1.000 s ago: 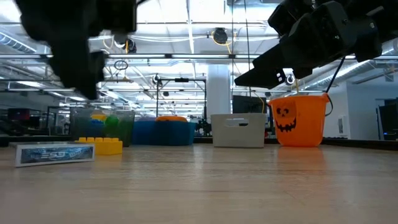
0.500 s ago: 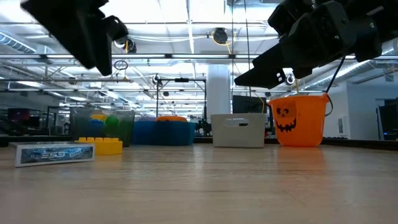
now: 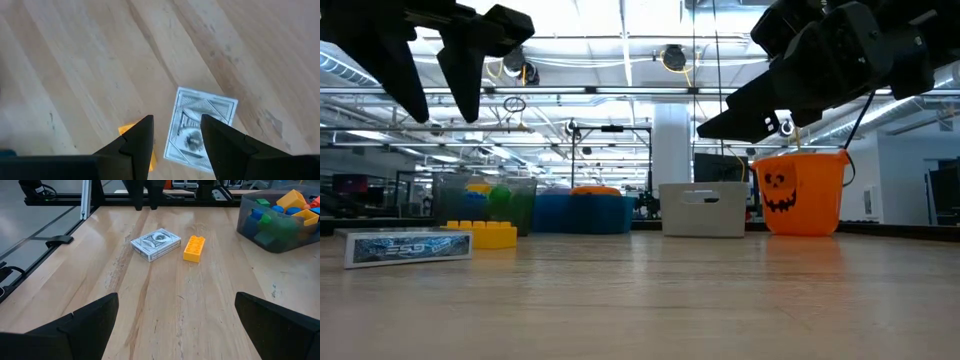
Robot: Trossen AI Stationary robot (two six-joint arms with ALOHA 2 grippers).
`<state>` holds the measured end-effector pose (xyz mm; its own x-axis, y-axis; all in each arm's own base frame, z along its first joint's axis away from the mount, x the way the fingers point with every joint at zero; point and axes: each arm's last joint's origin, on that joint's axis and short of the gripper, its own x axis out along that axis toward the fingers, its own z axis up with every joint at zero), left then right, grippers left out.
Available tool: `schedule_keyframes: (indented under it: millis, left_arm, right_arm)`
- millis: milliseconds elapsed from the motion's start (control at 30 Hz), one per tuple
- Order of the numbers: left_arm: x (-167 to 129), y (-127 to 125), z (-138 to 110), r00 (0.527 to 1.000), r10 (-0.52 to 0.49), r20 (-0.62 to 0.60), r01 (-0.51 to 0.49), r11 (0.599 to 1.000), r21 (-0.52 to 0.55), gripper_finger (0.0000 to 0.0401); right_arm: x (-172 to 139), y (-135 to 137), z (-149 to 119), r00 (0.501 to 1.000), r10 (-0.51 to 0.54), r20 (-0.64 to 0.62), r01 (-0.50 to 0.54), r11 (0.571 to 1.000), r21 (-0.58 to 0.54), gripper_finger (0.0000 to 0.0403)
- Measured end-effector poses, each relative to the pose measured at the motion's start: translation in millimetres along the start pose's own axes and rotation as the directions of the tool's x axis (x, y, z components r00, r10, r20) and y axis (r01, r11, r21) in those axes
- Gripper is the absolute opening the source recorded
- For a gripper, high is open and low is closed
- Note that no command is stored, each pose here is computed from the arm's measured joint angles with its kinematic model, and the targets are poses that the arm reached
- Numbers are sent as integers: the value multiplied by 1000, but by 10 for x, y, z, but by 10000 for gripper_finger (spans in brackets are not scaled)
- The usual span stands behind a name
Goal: Pick & Place Toys
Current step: Put the black deck of cards into the gray bin
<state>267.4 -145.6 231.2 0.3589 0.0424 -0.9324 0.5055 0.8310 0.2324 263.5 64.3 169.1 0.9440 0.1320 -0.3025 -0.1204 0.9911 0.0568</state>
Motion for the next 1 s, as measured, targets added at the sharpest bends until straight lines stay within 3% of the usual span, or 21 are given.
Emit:
schedule_keyframes:
  millis: [300, 533, 700, 1000]
  left_arm:
    - [-1, 41, 119, 992, 16, 122, -14, 1000, -12, 170]
    - [3, 77, 136, 990, 20, 142, 1, 989, -150, 171]
    - [8, 93, 133, 990, 12, 142, 15, 982, -188, 174]
    - [8, 79, 116, 992, 8, 124, 18, 978, -206, 254]
  right_arm:
    - [0, 0, 0, 1000, 0, 0, 0, 1000, 0, 391]
    - [0, 0, 0, 1000, 0, 0, 0, 1000, 0, 391]
    - [0, 0, -1, 1000, 0, -1, 0, 1000, 0, 391]
    - [0, 0, -2, 1000, 0, -2, 0, 1000, 0, 391]
